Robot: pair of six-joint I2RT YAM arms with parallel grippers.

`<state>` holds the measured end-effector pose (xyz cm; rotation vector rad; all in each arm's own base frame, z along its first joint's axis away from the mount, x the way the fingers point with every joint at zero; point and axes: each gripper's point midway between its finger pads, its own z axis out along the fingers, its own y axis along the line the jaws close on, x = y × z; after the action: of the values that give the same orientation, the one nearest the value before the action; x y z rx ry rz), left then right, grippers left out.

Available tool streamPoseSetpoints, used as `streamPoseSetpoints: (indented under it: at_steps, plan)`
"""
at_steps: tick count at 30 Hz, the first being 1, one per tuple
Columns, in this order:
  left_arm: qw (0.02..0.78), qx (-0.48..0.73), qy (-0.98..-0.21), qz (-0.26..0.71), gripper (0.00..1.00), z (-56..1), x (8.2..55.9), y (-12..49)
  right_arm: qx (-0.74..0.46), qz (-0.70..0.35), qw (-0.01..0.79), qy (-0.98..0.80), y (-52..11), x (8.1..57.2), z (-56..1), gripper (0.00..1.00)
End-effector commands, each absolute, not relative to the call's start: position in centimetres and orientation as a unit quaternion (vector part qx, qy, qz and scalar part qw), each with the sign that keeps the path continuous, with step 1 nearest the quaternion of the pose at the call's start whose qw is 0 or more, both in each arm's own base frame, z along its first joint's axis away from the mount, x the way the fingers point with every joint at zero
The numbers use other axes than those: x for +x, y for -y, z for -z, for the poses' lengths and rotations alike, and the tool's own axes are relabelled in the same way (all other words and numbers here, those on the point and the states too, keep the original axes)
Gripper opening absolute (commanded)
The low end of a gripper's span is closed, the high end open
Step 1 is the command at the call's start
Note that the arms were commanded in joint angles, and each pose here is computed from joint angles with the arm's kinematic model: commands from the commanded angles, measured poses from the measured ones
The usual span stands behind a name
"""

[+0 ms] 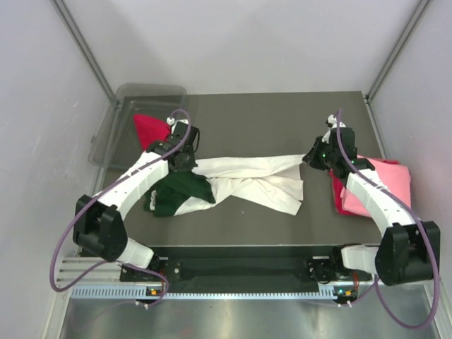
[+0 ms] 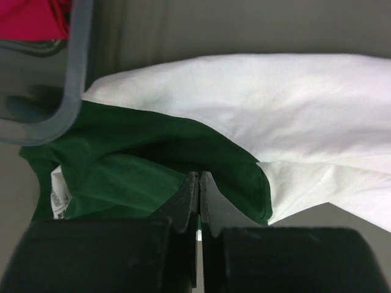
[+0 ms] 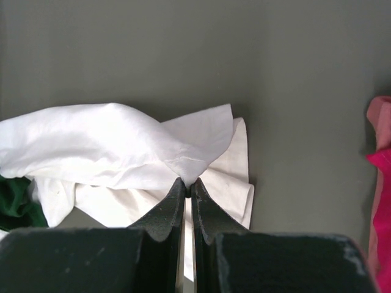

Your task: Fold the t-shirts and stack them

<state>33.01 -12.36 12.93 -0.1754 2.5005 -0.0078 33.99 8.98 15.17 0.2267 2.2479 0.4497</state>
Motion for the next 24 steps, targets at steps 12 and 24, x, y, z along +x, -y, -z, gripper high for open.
streamPoseSetpoints:
  at_steps: [12, 24]
  plan:
    - [0.519, -0.182, -0.835, -0.007, 0.0, -37.0, 36.5, 2.4, 0.097, -0.195, 0.508, -0.833, -7.1, 37.6, -28.6, 0.0]
    - [0.687, -0.229, -0.687, 0.059, 0.0, -53.1, 26.2, -0.7, 0.105, -0.177, 0.622, -0.756, -4.6, 29.1, -40.6, 0.0]
